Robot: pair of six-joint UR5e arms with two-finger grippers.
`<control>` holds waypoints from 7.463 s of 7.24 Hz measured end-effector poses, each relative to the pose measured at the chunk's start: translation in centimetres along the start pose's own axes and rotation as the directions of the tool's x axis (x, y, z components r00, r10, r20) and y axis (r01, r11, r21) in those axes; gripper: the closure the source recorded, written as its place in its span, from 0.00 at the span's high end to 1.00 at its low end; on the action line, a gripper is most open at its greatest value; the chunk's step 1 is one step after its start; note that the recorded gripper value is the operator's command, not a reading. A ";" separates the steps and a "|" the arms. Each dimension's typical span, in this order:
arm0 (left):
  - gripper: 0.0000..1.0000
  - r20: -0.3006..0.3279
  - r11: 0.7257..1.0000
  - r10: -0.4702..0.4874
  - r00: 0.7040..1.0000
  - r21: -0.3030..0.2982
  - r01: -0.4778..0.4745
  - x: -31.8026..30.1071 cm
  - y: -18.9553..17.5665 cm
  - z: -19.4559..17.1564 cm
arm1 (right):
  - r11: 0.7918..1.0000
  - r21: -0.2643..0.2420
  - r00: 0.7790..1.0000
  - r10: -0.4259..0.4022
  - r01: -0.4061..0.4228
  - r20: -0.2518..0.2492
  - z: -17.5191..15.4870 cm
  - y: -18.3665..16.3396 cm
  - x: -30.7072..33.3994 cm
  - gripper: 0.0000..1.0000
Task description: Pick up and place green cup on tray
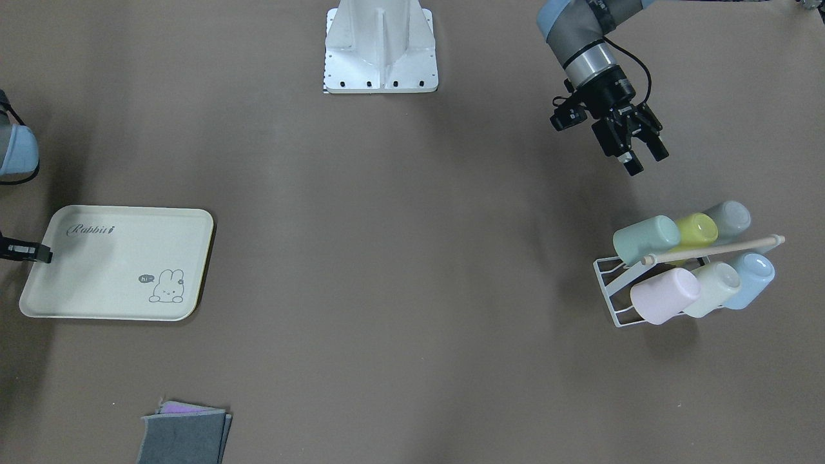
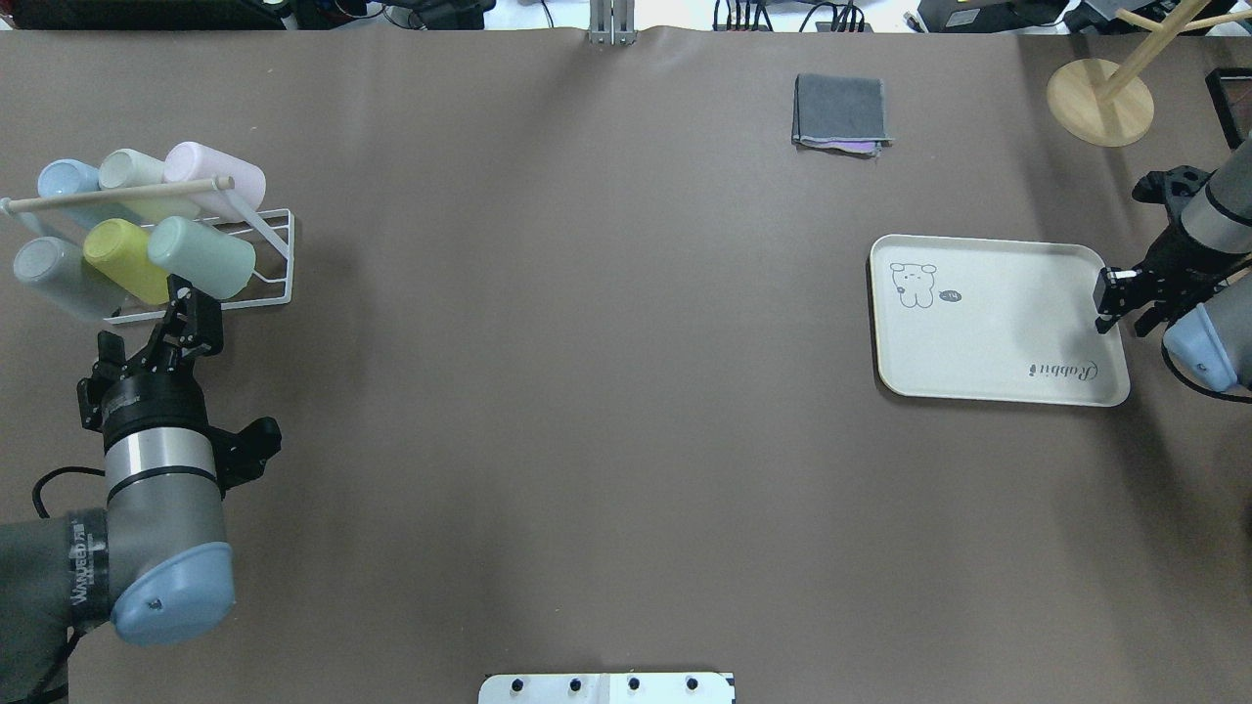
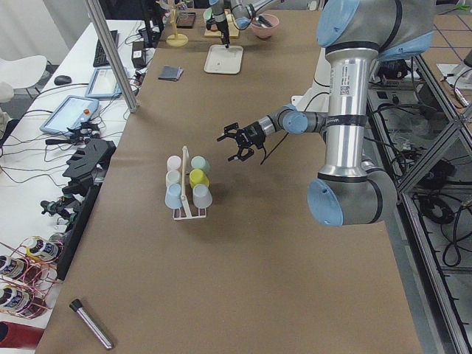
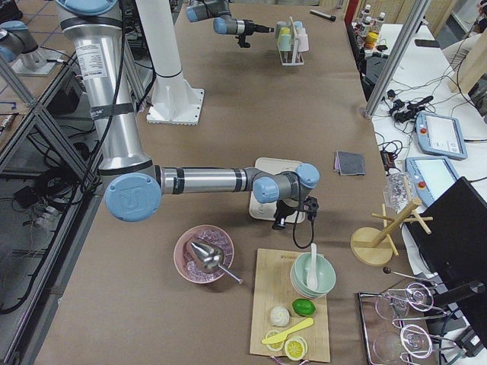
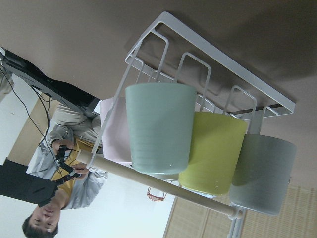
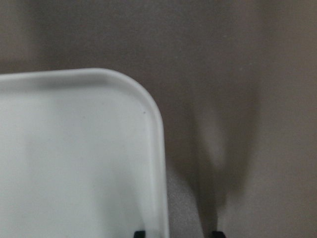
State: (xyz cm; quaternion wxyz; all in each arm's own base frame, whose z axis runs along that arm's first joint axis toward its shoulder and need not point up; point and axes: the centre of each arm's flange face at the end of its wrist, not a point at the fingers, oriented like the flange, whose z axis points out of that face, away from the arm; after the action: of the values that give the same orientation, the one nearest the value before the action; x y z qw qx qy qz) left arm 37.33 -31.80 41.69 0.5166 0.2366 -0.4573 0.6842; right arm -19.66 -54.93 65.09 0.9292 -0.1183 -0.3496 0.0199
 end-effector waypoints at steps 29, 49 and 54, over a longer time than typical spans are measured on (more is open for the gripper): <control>0.98 -0.031 0.983 0.036 0.999 -0.177 -0.041 -2.8 -9.0 11.1 | 0.988 0.092 0.913 -0.150 0.124 0.379 -10.9 8.0 -37.1 0.00; 0.25 0.136 0.997 0.045 0.990 -0.061 -0.037 -8.1 4.1 5.5 | 0.848 0.190 0.840 -0.522 0.494 0.146 -11.8 8.4 -12.0 1.00; 0.22 0.008 0.543 -0.753 0.658 0.573 0.614 -15.5 3.4 0.6 | 0.872 0.150 0.877 -0.478 0.467 0.046 -14.9 9.8 4.5 1.00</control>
State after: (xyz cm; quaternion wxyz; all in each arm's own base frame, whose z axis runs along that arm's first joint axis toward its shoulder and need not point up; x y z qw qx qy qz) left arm 39.59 -40.10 28.34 0.5954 0.6133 -0.1845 0.4851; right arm -6.04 -47.98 54.89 0.8966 0.0345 -0.4034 -0.1793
